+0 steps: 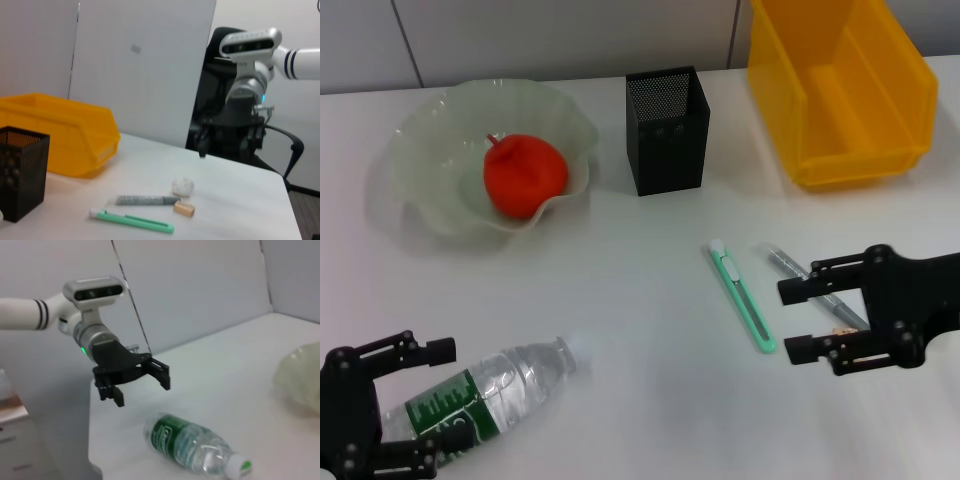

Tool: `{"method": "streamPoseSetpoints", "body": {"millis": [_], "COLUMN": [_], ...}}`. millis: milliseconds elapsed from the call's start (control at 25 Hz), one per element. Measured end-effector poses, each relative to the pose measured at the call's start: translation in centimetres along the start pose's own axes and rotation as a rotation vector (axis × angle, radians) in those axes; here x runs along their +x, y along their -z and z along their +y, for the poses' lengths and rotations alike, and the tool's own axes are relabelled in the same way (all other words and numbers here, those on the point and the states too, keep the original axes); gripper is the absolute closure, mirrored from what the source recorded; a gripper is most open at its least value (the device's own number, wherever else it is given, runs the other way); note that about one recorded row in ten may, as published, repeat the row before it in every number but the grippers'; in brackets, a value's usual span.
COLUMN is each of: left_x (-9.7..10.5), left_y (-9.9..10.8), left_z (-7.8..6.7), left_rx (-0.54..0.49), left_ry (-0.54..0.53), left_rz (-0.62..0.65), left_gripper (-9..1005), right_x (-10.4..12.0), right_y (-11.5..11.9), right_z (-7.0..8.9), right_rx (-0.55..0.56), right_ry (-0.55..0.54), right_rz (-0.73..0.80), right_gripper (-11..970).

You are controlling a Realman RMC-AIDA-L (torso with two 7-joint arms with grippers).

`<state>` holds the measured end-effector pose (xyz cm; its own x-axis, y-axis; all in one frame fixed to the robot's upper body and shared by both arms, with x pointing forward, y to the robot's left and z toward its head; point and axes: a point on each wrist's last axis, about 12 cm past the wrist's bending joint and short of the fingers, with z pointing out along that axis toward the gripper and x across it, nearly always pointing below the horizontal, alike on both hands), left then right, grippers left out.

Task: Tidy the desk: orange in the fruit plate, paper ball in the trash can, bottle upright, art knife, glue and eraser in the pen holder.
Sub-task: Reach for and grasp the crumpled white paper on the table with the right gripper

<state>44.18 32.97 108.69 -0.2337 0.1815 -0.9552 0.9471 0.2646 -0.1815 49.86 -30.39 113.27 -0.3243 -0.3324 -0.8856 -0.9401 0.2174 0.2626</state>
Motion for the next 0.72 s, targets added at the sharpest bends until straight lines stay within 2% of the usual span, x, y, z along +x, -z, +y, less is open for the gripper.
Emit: {"method": "streamPoseSetpoints", "body": {"millis": [160,200,280,360,400,440,520,720], "left_x": [0.2,0.2,0.3,0.3,0.3,0.3,0.3,0.2], "left_y": [-0.1,-0.1,-0.2,-0.3,-0.3,-0.3,-0.3,-0.5], "left_z": [-0.1,-0.1,0.0,0.0,0.0,0.0,0.0,0.2], "left_rx": [0.0,-0.001,-0.002,-0.002,-0.005,-0.005,-0.006,0.001], "left_ry": [-0.002,-0.001,-0.001,-0.001,-0.003,-0.003,-0.007,-0.015], "left_rz": [0.01,0.011,0.013,0.017,0.017,0.017,0.016,0.017], "left_gripper": [150,150,151,151,151,151,151,151], "right_x": [-0.9,-1.8,-2.2,-3.5,-4.8,-4.8,-6.2,-9.0], "right_y": [1.0,1.9,2.3,3.0,3.6,3.6,4.0,3.8], "right_z": [0.2,0.3,0.4,0.6,0.9,0.9,1.3,2.0], "right_rx": [0.04,0.086,0.109,0.159,0.195,0.195,0.242,0.357], "right_ry": [-0.001,-0.008,-0.013,-0.026,-0.05,-0.05,-0.078,-0.127], "right_rz": [0.044,0.095,0.122,0.201,0.278,0.278,0.363,0.611], "right_gripper": [299,299,299,299,299,299,299,299]}}
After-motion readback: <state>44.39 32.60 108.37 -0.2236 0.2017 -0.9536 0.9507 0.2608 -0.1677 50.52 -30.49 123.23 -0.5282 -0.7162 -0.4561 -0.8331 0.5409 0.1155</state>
